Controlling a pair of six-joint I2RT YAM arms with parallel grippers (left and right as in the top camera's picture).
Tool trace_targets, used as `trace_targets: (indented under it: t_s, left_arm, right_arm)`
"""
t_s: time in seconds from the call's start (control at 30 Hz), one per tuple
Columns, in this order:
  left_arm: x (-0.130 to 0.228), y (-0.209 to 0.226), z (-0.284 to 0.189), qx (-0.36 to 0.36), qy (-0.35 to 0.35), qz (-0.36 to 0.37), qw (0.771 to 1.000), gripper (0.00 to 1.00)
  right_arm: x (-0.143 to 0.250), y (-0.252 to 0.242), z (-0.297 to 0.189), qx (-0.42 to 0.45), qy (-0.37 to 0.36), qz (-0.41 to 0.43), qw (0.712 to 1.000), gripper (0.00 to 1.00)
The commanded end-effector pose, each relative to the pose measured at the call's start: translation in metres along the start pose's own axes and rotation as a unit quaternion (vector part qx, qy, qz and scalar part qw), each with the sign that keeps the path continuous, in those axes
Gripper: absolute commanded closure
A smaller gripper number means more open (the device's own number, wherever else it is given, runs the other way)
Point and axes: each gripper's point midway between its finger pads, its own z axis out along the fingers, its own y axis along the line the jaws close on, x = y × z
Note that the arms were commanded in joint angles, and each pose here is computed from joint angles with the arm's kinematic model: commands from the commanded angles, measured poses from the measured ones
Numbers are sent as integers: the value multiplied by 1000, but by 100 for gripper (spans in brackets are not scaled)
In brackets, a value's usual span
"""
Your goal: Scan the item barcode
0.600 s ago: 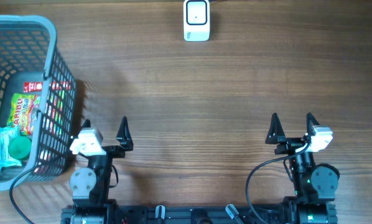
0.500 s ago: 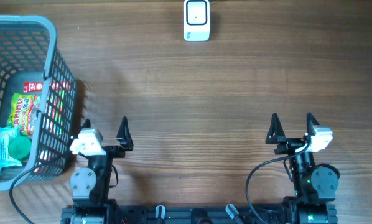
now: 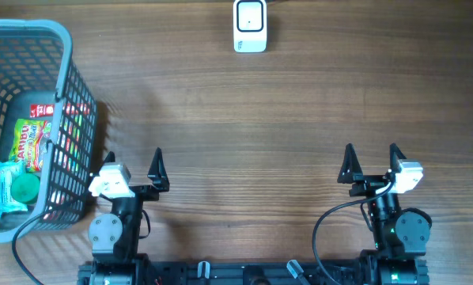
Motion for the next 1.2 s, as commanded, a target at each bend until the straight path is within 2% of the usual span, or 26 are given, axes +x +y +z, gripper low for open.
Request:
trace_targets:
  t_s: [0.0, 0.57, 0.63, 0.73, 0.83, 0.9, 1.1, 1.17]
  left_arm:
    - [1, 1, 0, 0, -3, 4, 1000, 0]
    - [-1, 0, 0, 1, -7, 4, 1000, 0]
    - [-3, 0, 0, 2, -11, -15, 1000, 0]
    - [-7, -20, -2, 57, -7, -24, 998, 0]
    - [-25, -50, -12, 134, -12, -16, 991, 0]
    - [-40, -60, -19, 157, -17, -13, 987, 0]
    - [-104, -75, -33, 159, -7, -14, 987, 0]
    - [-132, -81, -32, 152, 21, -4, 988, 0]
  right_arm:
    - [-1, -2, 0, 6, -3, 3, 1000, 0]
    - [-1, -2, 0, 6, -3, 3, 1000, 0]
    - [-1, -2, 0, 6, -3, 3, 1000, 0]
    - [-1, -2, 0, 6, -3, 3, 1000, 0]
    - [-1, -2, 0, 6, -3, 3, 1000, 0]
    - [-1, -2, 0, 6, -3, 3, 1000, 0]
    - [-1, -2, 0, 6, -3, 3, 1000, 0]
    - [-1, -2, 0, 6, -3, 3, 1000, 0]
